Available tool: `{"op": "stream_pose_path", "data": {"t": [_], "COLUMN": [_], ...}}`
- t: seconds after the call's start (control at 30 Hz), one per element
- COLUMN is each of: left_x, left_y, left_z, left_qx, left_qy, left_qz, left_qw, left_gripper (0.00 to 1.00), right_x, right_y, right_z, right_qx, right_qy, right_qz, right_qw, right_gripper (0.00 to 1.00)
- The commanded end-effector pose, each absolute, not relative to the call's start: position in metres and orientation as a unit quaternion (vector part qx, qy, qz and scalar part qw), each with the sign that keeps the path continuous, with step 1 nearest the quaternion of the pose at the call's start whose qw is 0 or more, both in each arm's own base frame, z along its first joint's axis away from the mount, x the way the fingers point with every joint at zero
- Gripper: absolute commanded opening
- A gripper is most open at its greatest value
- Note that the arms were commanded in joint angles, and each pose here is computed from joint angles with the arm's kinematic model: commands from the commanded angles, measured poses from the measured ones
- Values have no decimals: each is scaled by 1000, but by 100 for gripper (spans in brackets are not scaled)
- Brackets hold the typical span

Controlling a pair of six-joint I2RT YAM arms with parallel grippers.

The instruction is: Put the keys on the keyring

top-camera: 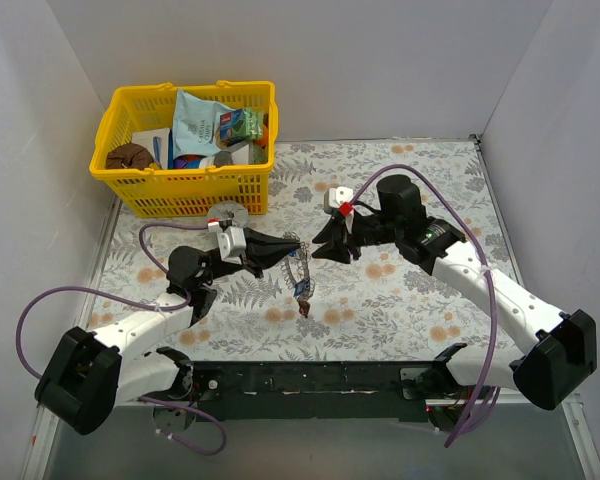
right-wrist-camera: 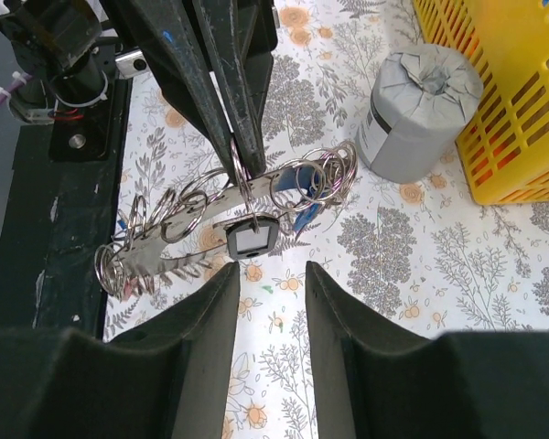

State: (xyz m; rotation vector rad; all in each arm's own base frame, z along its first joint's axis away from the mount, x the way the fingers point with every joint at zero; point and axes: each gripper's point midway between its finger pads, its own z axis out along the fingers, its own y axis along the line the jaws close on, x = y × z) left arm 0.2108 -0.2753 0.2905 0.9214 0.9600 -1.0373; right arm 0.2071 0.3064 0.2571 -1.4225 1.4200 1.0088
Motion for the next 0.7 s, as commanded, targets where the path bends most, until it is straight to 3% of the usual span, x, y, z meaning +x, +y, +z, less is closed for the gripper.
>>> {"op": "stream_pose_path", "data": {"t": [0.0,0.37,0.67], "left_x": [204,203,203], "left_y": [-271,-274,-274], "left_z": [312,311,311], "left_qx": [403,408,409], "left_qy": [384,383,384], "left_qz": [-468,-471,-473], "left_qw": [687,682,680], "left_gripper": [0,0,0], "right_x": [202,197,191], "right_y": [309,312,317], "right_z": [286,303,300], "right_qx": [-562,-554,-555], "right_qy": [537,514,507], "right_qz": [421,439,465], "right_qw": [468,486,468], "right_gripper": [43,41,24]}}
